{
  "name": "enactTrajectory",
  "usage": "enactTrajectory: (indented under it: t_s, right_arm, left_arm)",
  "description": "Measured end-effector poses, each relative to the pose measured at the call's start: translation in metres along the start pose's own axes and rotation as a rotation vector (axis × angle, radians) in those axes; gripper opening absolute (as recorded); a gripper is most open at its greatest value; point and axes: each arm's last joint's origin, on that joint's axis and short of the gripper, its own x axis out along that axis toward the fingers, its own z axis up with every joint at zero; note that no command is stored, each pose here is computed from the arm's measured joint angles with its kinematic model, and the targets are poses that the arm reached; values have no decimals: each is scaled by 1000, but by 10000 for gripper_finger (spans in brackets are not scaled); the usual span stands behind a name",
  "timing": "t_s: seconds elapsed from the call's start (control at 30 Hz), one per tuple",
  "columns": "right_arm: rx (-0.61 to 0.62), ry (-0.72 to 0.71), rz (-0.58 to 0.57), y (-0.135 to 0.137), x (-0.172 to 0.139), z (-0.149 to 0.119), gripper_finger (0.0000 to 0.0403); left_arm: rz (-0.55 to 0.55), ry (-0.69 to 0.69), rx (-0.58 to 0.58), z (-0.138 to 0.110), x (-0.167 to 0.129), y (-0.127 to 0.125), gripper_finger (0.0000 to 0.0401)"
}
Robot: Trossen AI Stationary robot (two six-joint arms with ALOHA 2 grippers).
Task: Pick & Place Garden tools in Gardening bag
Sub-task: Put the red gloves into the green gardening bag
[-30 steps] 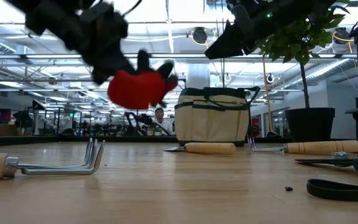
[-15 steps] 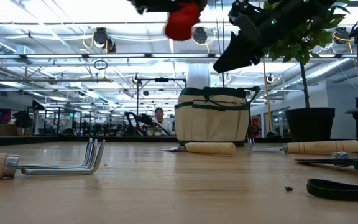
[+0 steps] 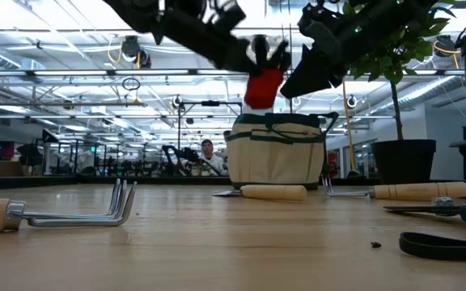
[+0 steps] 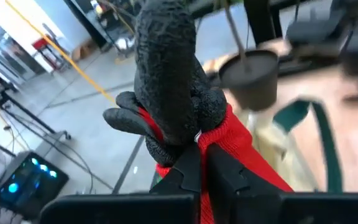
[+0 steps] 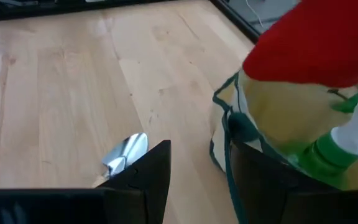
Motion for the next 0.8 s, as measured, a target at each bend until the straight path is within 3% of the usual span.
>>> enactTrajectory:
  t_s: [0.33, 0.57, 0.7, 0.8]
  right_arm:
    - [-12, 52, -16, -2, 0, -5, 155]
    - [-13, 24, -117, -5, 0, -4, 155]
    - [-37, -6, -189, -6, 0, -2, 155]
    - [-75, -56, -242, -10, 0, 4, 155]
  left_arm:
    - [-75, 243, 33, -34, 7, 0, 13]
    - [-217, 178, 52, -36, 8, 3, 12]
    - [-227, 180, 52, -37, 7, 3, 7]
    - [-224, 184, 51, -38, 8, 5, 25]
